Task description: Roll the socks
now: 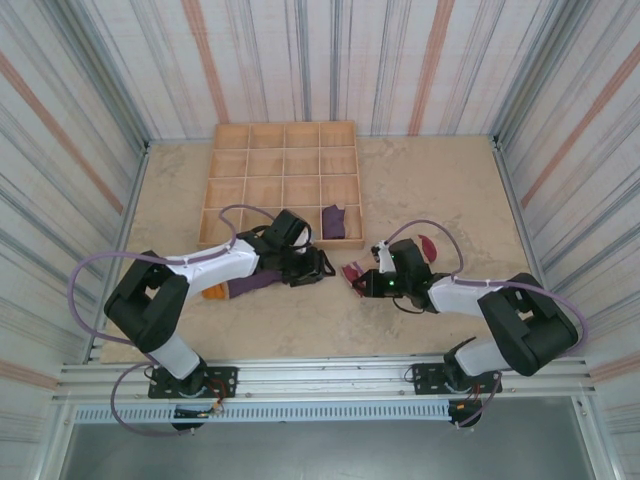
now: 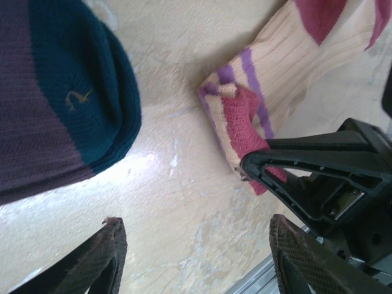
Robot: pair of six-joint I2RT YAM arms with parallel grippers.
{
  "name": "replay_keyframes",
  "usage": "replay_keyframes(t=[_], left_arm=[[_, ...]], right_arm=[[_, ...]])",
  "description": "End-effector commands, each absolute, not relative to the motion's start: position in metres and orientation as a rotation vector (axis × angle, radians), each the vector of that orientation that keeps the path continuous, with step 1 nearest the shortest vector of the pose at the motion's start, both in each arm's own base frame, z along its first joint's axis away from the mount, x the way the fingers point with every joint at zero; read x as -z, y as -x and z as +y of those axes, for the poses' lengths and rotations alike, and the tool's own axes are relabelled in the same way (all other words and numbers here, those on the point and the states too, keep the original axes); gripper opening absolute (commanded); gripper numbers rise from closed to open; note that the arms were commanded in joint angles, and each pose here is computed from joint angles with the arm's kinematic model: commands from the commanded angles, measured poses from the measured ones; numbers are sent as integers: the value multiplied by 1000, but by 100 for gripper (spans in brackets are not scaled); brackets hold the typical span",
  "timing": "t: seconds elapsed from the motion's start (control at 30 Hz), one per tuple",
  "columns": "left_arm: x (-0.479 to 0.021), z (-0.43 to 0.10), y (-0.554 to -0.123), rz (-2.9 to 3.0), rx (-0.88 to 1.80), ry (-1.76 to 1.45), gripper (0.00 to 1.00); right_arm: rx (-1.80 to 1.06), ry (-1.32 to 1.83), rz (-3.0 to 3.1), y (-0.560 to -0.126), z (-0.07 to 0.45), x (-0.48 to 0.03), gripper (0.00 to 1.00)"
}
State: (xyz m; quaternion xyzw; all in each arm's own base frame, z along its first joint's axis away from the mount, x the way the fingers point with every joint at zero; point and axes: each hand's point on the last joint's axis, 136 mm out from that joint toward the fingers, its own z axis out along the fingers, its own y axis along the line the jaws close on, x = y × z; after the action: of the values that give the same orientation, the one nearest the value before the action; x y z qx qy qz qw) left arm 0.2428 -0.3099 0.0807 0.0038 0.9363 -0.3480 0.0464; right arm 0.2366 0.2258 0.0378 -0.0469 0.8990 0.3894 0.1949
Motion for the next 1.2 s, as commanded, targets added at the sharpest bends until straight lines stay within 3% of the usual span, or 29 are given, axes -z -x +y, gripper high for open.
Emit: replay_keyframes(t=[0.0,0.53,1.17], left_arm=[[-79,-320,-241,2830,1123,-13,62],[-61,-346,-254,2821,1071,-35,57],[-33,-378,-280,2798,960,-98,48]], right_arm=[[-1351,64,2517,-225,234,-47,0],[-1381,-374,2625,-238,190,-1,0],[-1361,-383,2652,-240,189,1,0]])
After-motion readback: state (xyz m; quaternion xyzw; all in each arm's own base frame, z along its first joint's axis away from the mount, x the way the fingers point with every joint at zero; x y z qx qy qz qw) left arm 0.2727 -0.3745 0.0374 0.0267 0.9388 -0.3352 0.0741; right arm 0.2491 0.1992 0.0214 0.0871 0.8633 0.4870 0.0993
